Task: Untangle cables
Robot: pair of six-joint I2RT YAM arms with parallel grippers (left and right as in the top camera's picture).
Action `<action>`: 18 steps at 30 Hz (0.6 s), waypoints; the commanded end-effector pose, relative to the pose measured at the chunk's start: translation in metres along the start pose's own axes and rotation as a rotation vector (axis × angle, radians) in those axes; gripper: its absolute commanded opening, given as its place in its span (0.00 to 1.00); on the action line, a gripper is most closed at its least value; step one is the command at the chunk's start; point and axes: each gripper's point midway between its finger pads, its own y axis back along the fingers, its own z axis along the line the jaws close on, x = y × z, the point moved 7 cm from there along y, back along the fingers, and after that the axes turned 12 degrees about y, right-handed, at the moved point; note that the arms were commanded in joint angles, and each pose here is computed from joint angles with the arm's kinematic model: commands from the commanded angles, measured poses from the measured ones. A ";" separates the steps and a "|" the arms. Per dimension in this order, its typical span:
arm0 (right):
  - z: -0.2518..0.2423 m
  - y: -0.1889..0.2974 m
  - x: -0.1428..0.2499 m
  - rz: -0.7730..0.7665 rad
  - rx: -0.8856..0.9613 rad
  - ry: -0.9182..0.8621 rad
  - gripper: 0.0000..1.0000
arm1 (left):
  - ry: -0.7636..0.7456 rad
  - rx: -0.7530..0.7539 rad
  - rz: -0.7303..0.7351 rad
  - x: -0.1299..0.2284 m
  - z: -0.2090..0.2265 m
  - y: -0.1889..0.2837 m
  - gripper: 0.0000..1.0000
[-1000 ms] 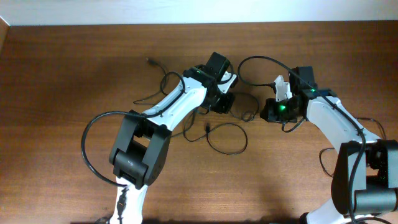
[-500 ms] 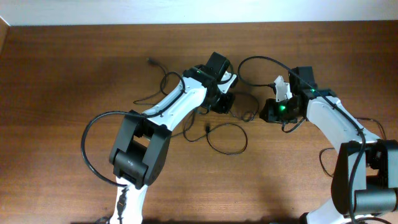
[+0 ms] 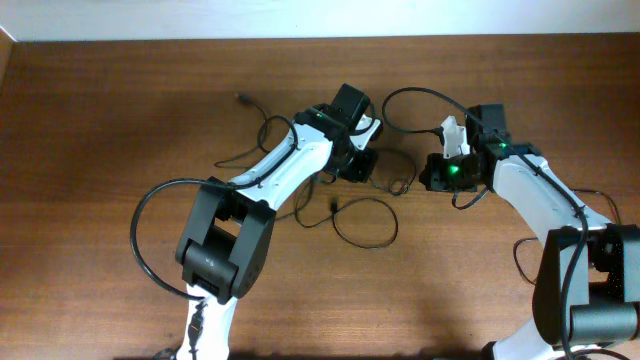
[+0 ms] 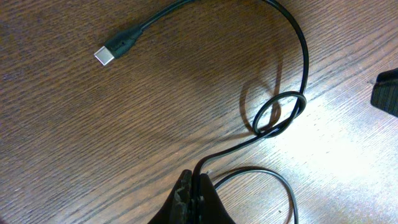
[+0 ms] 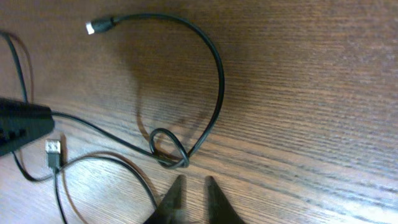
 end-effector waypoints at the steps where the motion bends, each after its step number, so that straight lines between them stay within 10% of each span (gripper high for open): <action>1: 0.000 -0.005 0.000 0.011 -0.005 0.001 0.04 | -0.027 0.009 -0.053 -0.007 -0.010 0.018 0.00; 18: 0.019 -0.014 0.006 0.043 -0.020 0.026 0.32 | -0.027 0.005 -0.055 -0.007 -0.010 0.018 0.00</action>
